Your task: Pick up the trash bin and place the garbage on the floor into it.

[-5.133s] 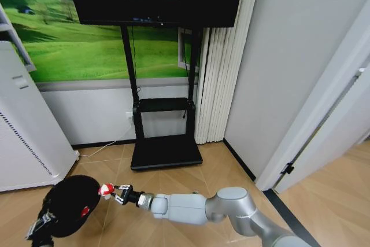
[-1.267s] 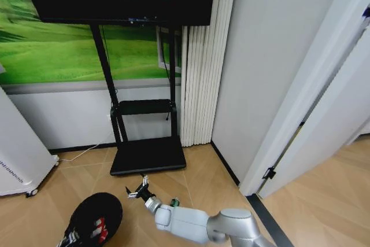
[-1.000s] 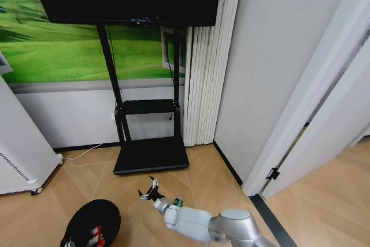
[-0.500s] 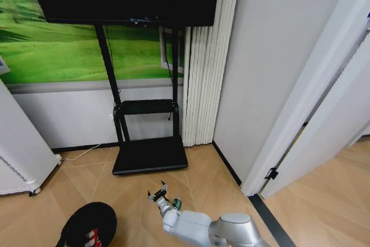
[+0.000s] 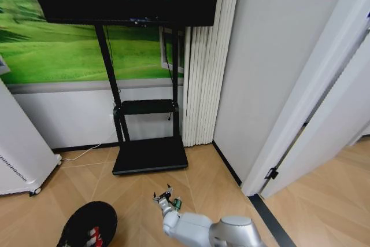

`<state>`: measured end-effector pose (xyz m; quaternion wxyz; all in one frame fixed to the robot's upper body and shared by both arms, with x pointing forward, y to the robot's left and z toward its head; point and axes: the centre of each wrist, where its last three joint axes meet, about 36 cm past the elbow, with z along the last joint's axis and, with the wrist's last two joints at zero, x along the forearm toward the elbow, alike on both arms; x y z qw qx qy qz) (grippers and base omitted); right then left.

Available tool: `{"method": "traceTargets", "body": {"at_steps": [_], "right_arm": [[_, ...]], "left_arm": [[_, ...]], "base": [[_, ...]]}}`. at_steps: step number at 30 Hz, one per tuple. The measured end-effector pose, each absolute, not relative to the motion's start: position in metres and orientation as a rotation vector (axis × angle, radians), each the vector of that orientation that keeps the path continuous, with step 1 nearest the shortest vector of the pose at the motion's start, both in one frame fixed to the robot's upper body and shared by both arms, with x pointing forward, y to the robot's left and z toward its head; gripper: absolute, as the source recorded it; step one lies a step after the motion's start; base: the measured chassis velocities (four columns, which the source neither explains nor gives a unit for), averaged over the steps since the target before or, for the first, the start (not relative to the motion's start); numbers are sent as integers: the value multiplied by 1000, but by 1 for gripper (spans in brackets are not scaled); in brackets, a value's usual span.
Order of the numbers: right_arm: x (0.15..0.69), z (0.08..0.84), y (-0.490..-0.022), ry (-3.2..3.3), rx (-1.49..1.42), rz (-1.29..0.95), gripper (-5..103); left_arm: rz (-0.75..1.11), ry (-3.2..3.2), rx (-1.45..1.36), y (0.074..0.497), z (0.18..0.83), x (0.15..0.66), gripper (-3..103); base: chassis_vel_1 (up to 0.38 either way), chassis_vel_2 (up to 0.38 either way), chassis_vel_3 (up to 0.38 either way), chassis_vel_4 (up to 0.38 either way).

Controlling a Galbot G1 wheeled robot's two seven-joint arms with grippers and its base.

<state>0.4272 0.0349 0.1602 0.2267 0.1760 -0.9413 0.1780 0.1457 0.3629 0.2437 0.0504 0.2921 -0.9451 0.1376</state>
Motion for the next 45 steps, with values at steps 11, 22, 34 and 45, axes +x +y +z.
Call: {"method": "traceTargets", "body": {"at_steps": [11,22,34,45], "right_arm": [[424,154,31,-2532,375,439,100],[415,152,34,-2487,274,378,100],[414,148,31,-2433,194,331,100],[413,146,29,-2405,143,296,100]], "left_arm": [[419,-2864,886,363,239,148,8],[422,-2860,888,362,238,153,8],[422,-2865,880,361,242,155,8],[428,-2870,881,360,245,156,8]], "base": [[0,0,0,0],[0,0,0,0],[0,0,0,0],[0,0,0,0]]}}
